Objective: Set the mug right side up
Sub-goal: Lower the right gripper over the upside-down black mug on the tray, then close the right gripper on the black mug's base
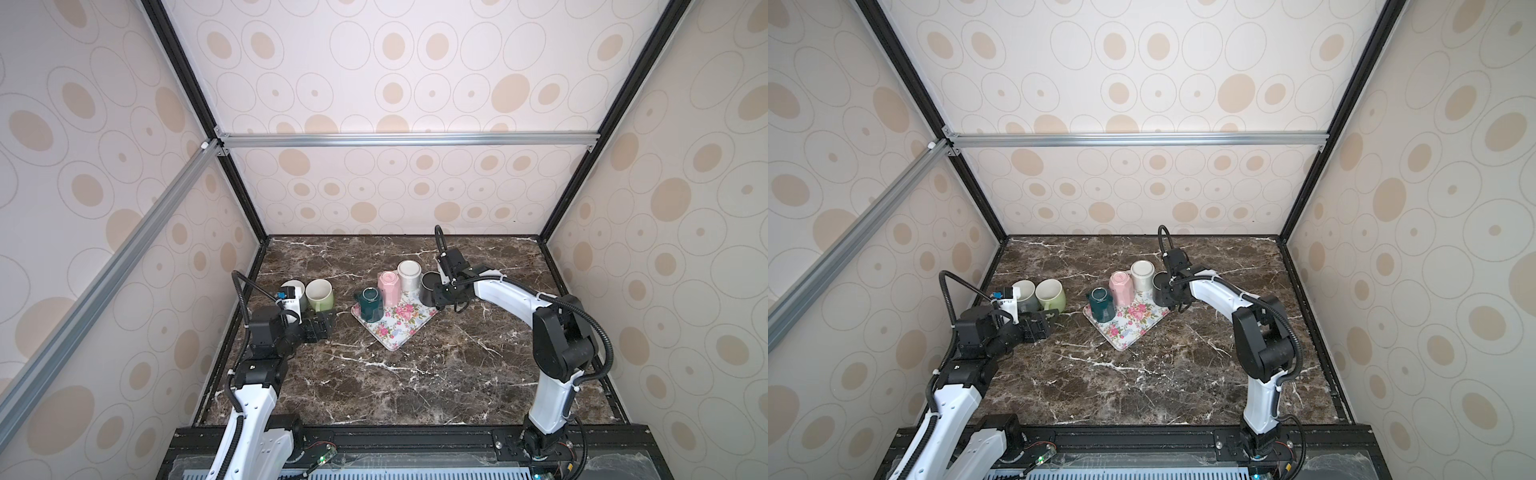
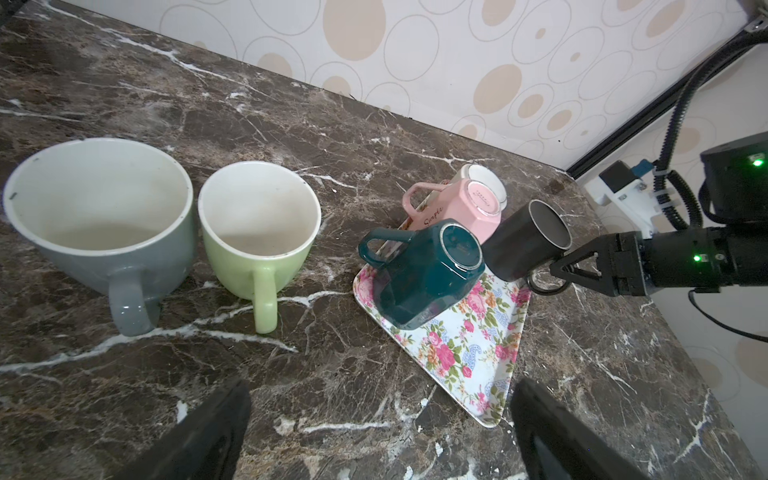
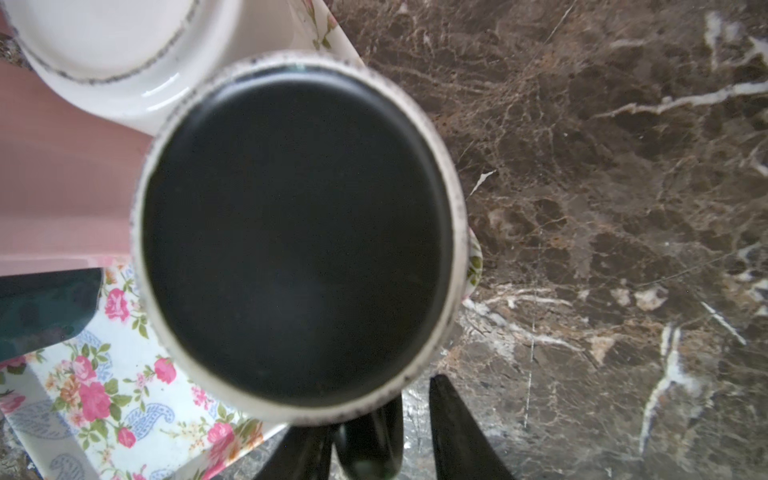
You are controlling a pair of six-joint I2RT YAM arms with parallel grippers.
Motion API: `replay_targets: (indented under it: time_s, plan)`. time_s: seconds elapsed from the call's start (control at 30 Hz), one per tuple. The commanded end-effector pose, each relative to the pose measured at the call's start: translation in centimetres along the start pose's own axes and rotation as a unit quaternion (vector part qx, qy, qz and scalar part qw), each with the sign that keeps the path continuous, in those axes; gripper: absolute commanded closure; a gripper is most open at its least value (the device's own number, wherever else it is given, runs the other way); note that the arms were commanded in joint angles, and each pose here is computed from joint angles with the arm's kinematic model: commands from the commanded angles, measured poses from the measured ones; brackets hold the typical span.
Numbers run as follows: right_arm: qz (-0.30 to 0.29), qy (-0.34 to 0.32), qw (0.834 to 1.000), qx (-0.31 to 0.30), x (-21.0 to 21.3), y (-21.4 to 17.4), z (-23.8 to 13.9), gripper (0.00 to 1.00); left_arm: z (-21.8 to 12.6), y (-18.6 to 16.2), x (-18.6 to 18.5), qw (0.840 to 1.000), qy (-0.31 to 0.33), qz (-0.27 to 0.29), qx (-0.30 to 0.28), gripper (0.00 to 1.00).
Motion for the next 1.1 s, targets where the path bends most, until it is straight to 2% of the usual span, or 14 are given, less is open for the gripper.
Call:
replay_targets:
  time_s: [0.0,0.37,0.47,0.77,0.9,1.07]
  plan:
    - [-0.020,-0.020,1.000,0.007,-0.3,0.3,0.2,0.62,-0.3,1.1,-0.7,1.000,-0.015,0.013,-0.024,0.02]
    - [-0.041,-0.039,0.998,0.025,-0.7,0.2,1.5,0.65,-0.2,1.0,-0.6,1.000,-0.016,0.009,-0.020,0.02]
    - [-0.045,-0.043,0.998,0.026,-0.7,0.4,1.7,0.71,-0.1,0.9,-0.6,1.000,-0.017,0.008,-0.019,0.02]
    - [-0.063,-0.061,0.996,0.029,-0.9,1.2,1.5,0.76,0.1,0.9,-0.6,1.000,-0.020,0.006,-0.016,0.02]
    - [-0.071,-0.061,0.995,0.030,-0.7,1.5,1.1,0.84,0.1,0.8,-0.6,1.000,-0.019,0.005,-0.014,0.02]
    - [-0.068,-0.049,0.996,0.025,-0.3,1.8,0.5,0.84,0.2,0.7,-0.6,1.000,-0.020,0.004,-0.013,0.02]
Point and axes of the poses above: each gripper's point midway between its finger pads, its own z axis out along the fingers, its own x axis along the line the jaws close on, y = z × x, the point moved 2 cm from there along -z, back along the fingers, and after that the axes turned 7 degrees about z, right-handed, at the moved point
